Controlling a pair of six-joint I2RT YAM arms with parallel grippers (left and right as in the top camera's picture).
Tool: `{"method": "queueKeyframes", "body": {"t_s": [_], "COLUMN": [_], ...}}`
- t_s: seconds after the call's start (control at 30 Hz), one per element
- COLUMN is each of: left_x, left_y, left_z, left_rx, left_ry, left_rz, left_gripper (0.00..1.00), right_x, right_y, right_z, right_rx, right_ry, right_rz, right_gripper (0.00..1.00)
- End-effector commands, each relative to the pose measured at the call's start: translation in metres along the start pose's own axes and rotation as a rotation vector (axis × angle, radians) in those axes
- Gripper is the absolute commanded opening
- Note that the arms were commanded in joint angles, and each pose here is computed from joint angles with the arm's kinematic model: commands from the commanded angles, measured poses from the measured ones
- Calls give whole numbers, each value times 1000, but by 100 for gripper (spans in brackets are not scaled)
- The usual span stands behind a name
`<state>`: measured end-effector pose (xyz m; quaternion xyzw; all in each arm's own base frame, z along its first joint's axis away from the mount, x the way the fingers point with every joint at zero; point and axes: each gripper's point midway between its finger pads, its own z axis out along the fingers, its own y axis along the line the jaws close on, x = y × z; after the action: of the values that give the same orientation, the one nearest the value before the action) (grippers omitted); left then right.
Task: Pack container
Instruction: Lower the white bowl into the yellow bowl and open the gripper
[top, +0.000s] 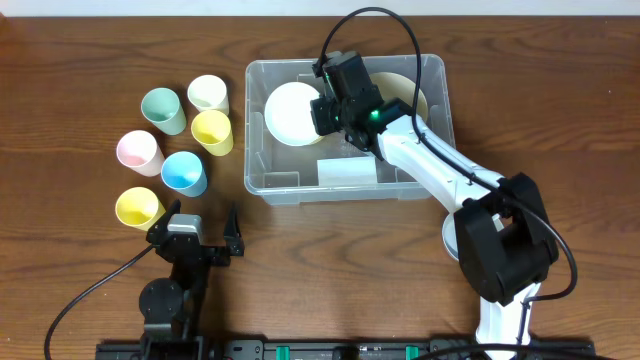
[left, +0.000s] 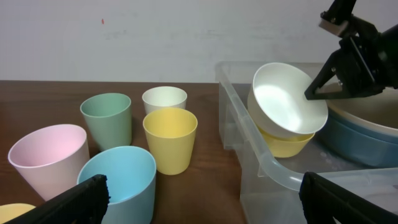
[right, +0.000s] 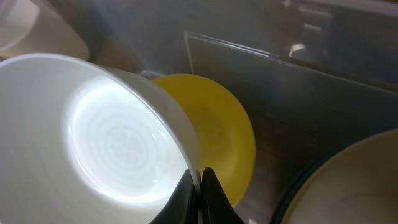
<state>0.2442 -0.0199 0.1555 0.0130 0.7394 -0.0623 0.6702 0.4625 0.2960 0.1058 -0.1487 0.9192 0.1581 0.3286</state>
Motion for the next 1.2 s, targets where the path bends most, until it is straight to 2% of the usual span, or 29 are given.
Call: {"method": "queueKeyframes", "body": {"t_s": [0.0,0.2,0.3,0.4,0.47,0.83,1.0,1.17], "left_x": [15,15,15,15,15,15,15,15], "left_y": [0,0,0,0,0,0,0,0], "left_z": [1,1,1,1,1,1,1,1], "left_rx": [5,5,5,5,5,5,5,5], "left_ry": [44,44,44,43,44,44,44,43], "left_rz": [5,5,5,5,5,5,5,5], "left_gripper": [98,98,98,98,98,98,98,98], "right_x": [-1,-1,-2,-2,-2,-17,-48,-80], "right_y": [-4,-6,-7,-8,-8,-1,17,8], "right_z": [3,2,2,2,2,-5,-45,-131], "right_rx": [34,43,54,57,57,38,3,48], "right_ry": [-5,-8,-10,-11,-11,-40,-51,-68], "right_rz": [-16,-16,-16,-16,-16,-29,-61,19], "right_gripper": [1,1,6,18,23,23,21,20]}}
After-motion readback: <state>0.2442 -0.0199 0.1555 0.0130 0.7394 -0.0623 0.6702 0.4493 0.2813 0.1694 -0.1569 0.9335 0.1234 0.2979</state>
